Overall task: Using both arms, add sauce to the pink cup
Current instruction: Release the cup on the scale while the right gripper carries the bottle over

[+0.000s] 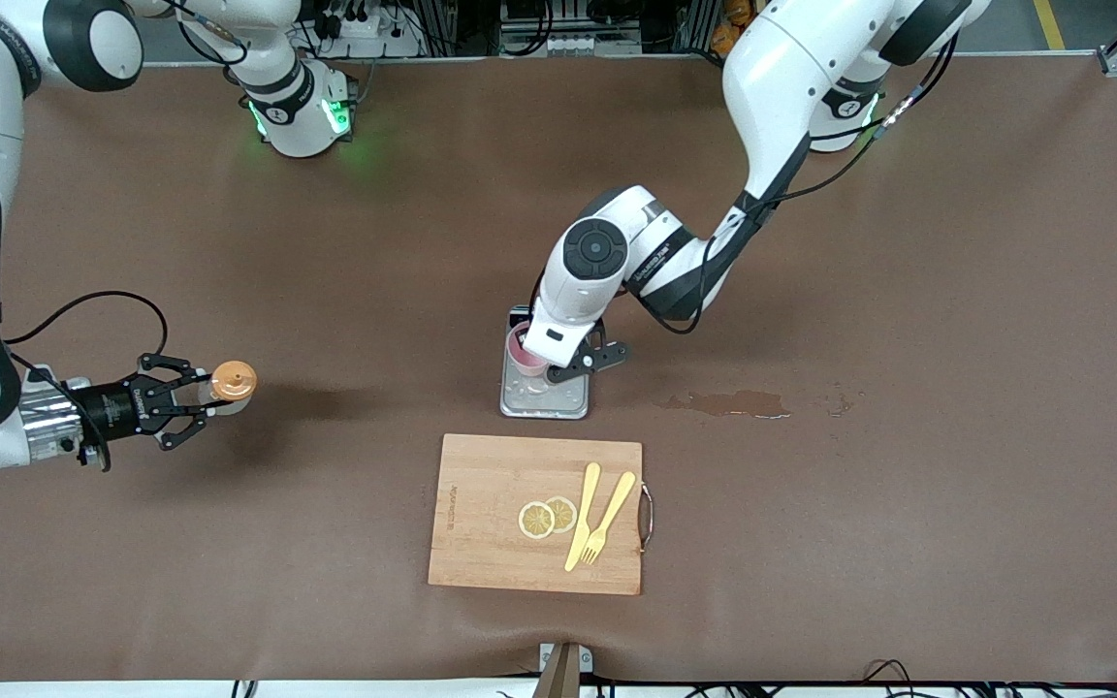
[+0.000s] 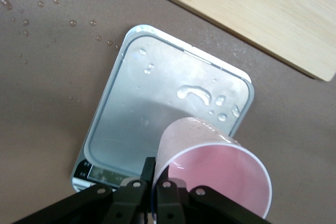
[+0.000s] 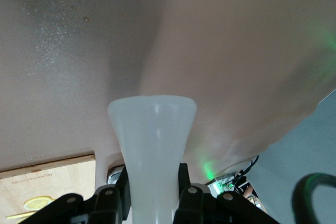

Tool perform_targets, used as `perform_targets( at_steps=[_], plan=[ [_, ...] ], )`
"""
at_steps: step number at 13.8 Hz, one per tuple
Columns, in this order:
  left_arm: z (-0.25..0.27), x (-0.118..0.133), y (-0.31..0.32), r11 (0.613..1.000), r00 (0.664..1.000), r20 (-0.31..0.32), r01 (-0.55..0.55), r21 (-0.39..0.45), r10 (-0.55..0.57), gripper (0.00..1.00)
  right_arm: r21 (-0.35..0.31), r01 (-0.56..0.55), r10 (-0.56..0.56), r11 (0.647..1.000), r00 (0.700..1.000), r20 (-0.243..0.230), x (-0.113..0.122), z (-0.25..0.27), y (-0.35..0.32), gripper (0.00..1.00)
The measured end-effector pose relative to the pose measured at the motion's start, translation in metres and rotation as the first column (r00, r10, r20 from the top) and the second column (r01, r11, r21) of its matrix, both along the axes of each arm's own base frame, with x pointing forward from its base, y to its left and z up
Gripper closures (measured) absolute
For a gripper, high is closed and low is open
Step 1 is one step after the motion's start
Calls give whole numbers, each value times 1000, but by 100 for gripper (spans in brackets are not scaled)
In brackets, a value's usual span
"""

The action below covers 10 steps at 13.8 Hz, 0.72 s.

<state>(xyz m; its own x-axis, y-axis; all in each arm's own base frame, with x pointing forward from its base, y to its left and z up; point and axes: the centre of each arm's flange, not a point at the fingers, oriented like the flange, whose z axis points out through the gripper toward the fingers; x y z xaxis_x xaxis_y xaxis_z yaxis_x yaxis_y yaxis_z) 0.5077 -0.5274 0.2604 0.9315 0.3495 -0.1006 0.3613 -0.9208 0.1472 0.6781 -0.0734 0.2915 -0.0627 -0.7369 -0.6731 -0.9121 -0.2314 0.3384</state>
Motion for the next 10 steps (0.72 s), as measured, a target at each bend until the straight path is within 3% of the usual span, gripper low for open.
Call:
perform_targets(
  at_steps=[5, 7, 10],
  plan=[
    [1, 6, 0, 1000, 1000, 28, -14, -5, 14, 93, -111, -26, 24, 993, 1000, -19, 9, 17, 45, 63],
    [4, 9, 0, 1000, 999, 36, -16, -11, 17, 77, -156, -29, 24, 987, 999, -32, 12, 23, 63, 63],
    [21, 16, -1, 999, 998, 61, -24, -35, 26, 45, -201, -26, 17, 979, 999, -48, 16, 31, 94, 63]
  ],
)
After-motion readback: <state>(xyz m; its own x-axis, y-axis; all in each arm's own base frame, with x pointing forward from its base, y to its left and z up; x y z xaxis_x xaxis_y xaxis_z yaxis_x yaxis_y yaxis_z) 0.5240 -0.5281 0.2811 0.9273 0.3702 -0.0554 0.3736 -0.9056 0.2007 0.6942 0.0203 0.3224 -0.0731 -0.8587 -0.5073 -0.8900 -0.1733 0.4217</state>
